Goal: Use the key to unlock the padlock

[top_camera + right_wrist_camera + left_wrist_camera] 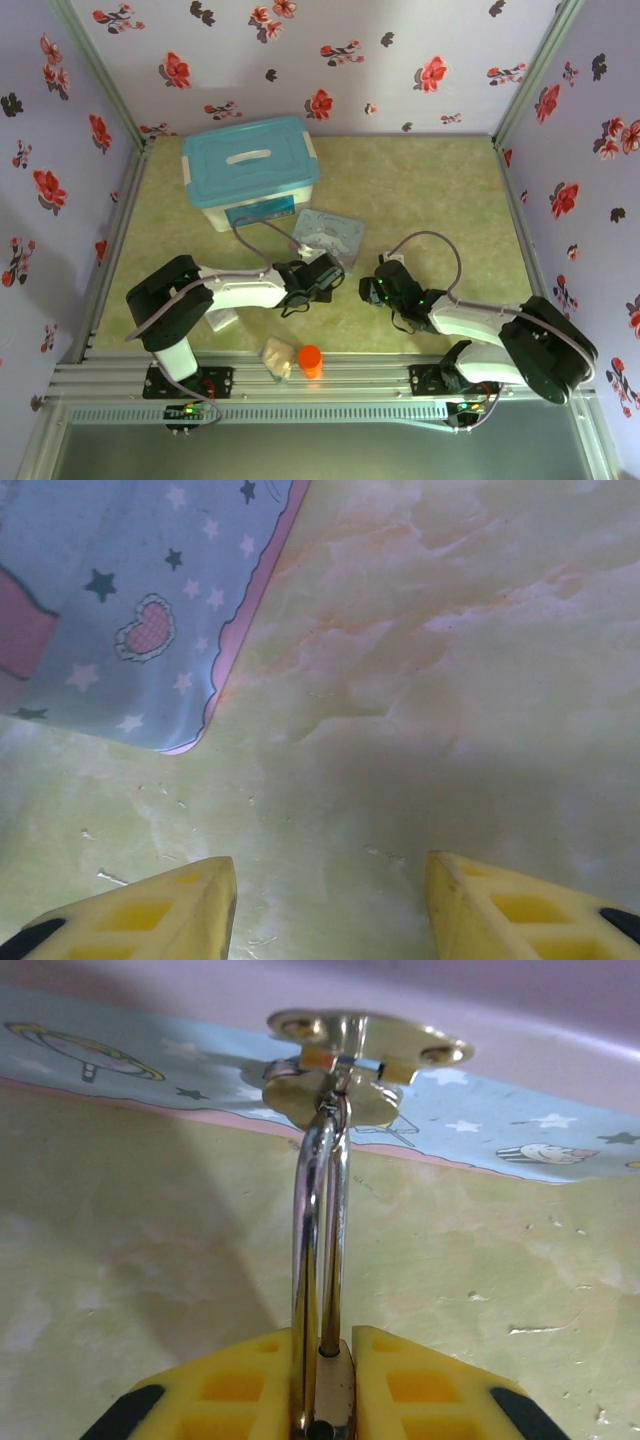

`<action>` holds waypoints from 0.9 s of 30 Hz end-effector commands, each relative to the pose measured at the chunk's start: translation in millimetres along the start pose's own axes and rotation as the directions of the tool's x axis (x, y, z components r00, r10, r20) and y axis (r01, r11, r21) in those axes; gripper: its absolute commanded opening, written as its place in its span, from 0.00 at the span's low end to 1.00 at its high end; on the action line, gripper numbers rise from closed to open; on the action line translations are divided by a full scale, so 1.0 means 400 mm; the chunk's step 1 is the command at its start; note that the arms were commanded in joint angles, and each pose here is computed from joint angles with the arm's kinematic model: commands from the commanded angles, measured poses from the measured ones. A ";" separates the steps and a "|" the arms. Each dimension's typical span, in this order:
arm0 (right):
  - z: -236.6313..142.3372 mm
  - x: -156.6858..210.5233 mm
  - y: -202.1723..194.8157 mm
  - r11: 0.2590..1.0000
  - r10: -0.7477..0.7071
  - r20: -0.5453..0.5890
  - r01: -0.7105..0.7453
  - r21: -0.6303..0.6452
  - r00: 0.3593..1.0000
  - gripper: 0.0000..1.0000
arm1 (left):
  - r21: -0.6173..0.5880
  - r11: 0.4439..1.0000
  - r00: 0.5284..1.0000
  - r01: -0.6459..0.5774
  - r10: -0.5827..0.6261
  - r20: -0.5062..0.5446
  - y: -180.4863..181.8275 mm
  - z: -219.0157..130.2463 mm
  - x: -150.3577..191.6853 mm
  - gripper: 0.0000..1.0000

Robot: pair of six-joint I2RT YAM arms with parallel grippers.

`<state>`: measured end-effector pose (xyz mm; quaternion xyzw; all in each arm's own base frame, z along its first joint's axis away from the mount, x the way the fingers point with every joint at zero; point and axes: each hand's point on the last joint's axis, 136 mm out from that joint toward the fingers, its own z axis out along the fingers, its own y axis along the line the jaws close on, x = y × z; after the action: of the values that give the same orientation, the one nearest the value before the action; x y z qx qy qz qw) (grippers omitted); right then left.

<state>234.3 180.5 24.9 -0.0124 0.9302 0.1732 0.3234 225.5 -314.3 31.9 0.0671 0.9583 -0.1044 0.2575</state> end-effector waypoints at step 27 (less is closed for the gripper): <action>-0.010 0.003 -0.012 0.996 0.081 0.050 -0.080 -0.034 0.995 0.51 | -0.153 0.968 0.980 -0.198 0.193 -0.049 -0.046 -0.022 0.041 0.18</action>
<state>230.9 177.4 25.6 0.0126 0.9223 0.1952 0.3332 206.7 -330.2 36.7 0.1421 0.9555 -0.0157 0.2580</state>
